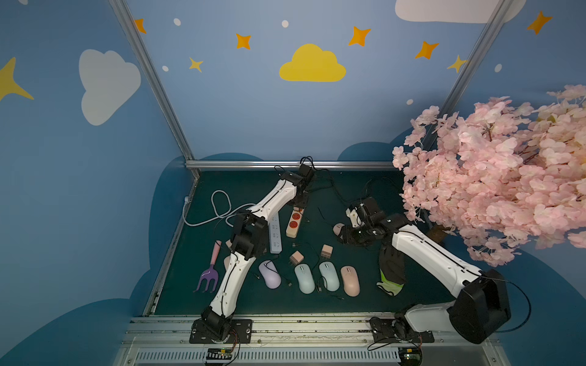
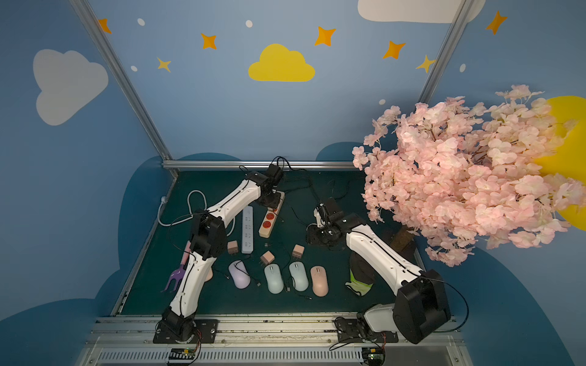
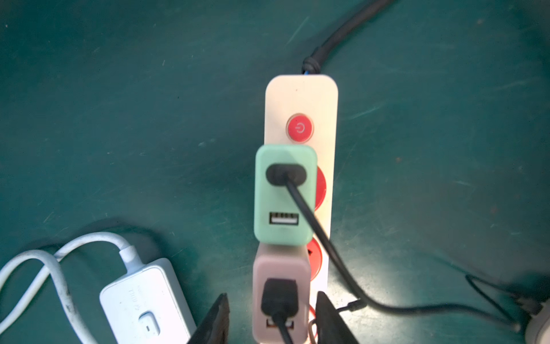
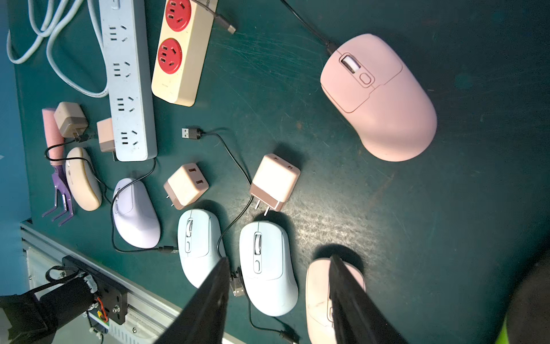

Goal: Unplug the wireless mouse
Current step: Remove the plug from the socket.

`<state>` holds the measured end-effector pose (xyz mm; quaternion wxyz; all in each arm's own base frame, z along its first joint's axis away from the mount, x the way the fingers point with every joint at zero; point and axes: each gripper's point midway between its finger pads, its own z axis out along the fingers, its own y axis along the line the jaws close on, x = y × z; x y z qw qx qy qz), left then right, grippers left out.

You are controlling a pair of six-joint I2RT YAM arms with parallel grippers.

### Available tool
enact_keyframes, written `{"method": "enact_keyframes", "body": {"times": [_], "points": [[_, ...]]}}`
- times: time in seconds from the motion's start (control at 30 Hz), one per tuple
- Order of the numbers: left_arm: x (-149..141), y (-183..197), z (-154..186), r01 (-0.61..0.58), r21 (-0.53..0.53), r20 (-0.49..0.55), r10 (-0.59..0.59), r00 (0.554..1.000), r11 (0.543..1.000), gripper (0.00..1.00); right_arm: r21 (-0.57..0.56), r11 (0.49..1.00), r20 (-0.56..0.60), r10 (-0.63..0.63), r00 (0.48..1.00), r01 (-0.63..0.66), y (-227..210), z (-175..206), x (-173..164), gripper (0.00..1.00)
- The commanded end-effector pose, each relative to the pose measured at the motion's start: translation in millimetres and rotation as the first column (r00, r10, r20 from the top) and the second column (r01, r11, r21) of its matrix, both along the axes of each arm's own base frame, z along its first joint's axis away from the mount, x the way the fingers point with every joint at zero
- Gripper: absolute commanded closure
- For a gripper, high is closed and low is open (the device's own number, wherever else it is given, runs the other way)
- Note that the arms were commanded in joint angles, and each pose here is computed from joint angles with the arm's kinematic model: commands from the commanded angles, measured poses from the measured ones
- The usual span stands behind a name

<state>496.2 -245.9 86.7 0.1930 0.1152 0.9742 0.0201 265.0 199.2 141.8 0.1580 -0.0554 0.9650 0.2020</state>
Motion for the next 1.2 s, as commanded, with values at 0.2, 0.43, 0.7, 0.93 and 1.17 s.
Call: {"method": "enact_keyframes", "body": {"times": [0.2,0.43,0.7,0.93,1.17], "points": [[1.1,0.6,-23.5,0.007,0.008,-0.054,-0.006,0.999,1.000,0.59,0.012,1.000,-0.019,0.004,1.000,-0.004,2.1,-4.5,-1.5,0.47],[-0.5,-0.6,-18.5,0.004,-0.006,-0.055,-0.004,0.998,1.000,0.70,0.033,0.999,-0.004,0.015,1.000,-0.015,6.3,-0.8,0.8,0.47],[-1.3,-1.8,-6.8,-0.006,-0.065,-0.061,0.002,0.998,0.998,0.62,0.116,0.992,0.002,0.054,0.999,-0.053,28.0,5.7,10.7,0.47],[3.1,3.1,0.7,-0.013,-0.079,-0.047,0.009,0.999,0.997,0.49,0.126,0.990,0.001,0.062,0.998,-0.062,33.7,7.1,12.6,0.48],[5.3,2.8,4.8,-0.010,-0.082,-0.033,0.008,0.999,0.997,0.54,0.120,0.991,-0.008,0.060,0.998,-0.059,31.7,3.3,10.2,0.48]]}}
